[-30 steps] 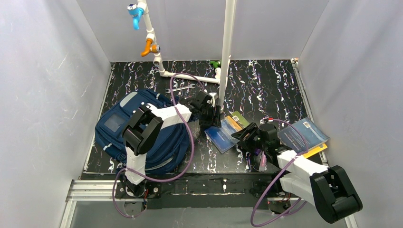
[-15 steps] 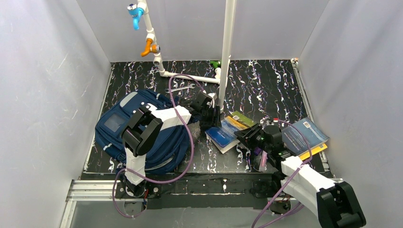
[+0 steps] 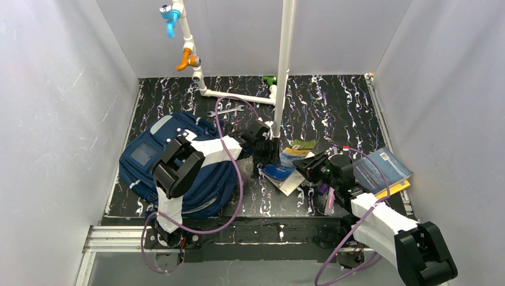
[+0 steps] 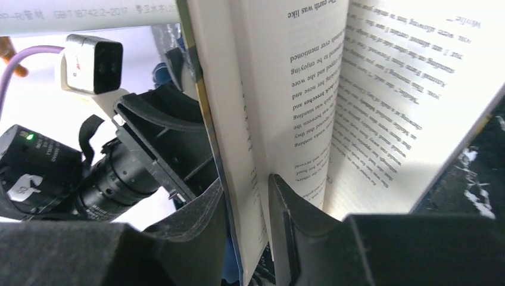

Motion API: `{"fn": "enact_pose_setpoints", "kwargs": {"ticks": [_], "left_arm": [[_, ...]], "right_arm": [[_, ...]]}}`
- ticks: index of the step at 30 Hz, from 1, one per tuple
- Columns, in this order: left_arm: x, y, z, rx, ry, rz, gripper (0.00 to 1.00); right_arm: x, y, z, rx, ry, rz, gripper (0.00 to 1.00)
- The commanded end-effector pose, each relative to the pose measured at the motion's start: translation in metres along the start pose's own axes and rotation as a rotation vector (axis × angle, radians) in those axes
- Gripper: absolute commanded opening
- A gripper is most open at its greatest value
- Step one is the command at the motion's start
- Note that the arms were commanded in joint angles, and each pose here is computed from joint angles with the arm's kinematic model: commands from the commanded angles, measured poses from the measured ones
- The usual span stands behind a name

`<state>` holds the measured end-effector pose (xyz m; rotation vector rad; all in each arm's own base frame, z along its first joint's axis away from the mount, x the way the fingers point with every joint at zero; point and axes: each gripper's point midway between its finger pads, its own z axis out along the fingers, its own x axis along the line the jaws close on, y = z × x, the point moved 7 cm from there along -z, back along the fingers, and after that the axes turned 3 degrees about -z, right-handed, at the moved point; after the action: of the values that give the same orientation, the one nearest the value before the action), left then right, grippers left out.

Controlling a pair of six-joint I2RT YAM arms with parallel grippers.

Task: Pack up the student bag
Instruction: Pick up the book from the center of the board.

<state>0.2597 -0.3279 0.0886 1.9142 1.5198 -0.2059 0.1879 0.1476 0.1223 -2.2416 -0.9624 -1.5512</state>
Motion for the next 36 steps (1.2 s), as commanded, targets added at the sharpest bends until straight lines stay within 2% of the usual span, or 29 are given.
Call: {"fn": "enact_pose_setpoints", "kwargs": {"ticks": [1,4,6,7,8,16,18,22,26,32,36], "left_arm": [[-0.013,-0.038,-0.015,0.152,-0.024,0.008,0.54],[-0.013,-0.037,-0.02,0.149,-0.008,0.039,0.57],[-0.014,-0.035,-0.024,0.145,0.0,0.066,0.61],[-0.016,-0.034,-0.027,0.14,-0.001,0.084,0.63],[-0.019,-0.033,-0.032,0.13,-0.002,0.107,0.66],[-0.046,-0.038,-0.093,-0.11,0.077,0.465,0.82],[-0.058,-0.048,-0.1,-0.168,0.078,0.57,0.85],[-0.076,-0.069,-0.097,-0.219,0.035,0.667,0.87],[-0.086,-0.077,-0.086,-0.245,0.108,0.709,0.86],[-0.091,-0.065,-0.058,-0.289,0.346,0.724,0.8],[-0.085,-0.066,-0.043,-0.249,0.454,0.721,0.7]], "right_arm": [[-0.001,0.001,-0.004,0.009,-0.105,-0.069,0.35],[-0.001,0.002,-0.006,0.006,-0.117,-0.098,0.29],[0.0,0.003,-0.006,0.017,-0.149,-0.119,0.15],[0.001,0.003,-0.006,0.02,-0.153,-0.125,0.04],[0.003,0.003,-0.007,0.021,-0.151,-0.129,0.01],[0.022,0.005,-0.013,0.037,-0.168,-0.089,0.01],[0.026,0.005,-0.013,0.047,-0.168,-0.077,0.01],[0.033,0.005,-0.012,0.07,-0.159,-0.055,0.01],[0.039,0.006,-0.015,0.062,-0.164,-0.051,0.01],[0.039,0.005,-0.017,0.064,-0.162,-0.009,0.01],[0.042,0.007,-0.02,0.049,-0.176,0.0,0.01]]}}
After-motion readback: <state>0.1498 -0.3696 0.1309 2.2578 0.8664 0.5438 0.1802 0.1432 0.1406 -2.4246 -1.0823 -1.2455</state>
